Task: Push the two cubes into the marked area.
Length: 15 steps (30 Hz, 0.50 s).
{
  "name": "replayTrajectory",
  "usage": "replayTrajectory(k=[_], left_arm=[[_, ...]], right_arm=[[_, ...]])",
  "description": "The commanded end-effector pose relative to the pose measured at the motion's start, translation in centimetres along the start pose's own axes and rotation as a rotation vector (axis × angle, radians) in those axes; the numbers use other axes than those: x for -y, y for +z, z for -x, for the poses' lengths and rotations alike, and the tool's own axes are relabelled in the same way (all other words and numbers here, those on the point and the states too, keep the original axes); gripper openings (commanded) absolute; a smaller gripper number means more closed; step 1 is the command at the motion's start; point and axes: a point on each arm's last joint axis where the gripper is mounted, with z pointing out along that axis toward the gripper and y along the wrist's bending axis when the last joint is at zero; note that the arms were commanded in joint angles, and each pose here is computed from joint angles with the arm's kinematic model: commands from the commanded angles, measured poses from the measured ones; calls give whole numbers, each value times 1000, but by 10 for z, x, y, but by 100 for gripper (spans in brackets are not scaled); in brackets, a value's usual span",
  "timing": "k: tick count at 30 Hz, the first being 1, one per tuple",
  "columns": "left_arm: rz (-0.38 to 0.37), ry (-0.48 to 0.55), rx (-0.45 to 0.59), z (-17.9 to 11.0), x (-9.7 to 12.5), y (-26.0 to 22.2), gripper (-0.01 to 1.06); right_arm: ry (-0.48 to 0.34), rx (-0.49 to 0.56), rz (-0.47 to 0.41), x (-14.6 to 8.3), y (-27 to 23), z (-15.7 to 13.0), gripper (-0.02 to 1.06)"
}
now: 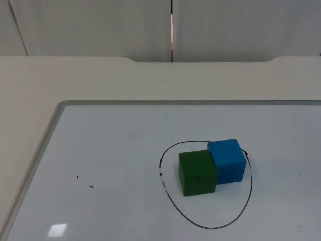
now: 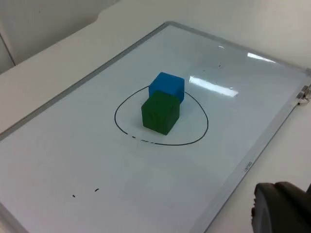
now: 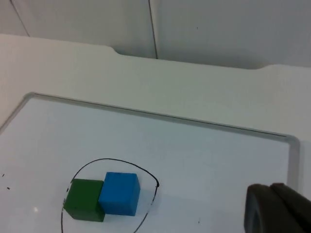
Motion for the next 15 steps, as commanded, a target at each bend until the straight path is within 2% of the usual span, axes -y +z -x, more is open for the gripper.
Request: replayTrajectory(k=[1,9,12,15], left_arm=[[-15,1,21,1,1,0,0],[-16,0,13,0,1,0,0],[-22,-2,1,-1,1,1,0],[-32,-7,-22,-4,2,3,0]], right_arm=[[-27,-1,-15,5,-11,-8,0],[-47,86,27,13,-51,-26,0],[-59,119,70,13,-60,-41,0],[-88,106,104,12,-56,-58,0]])
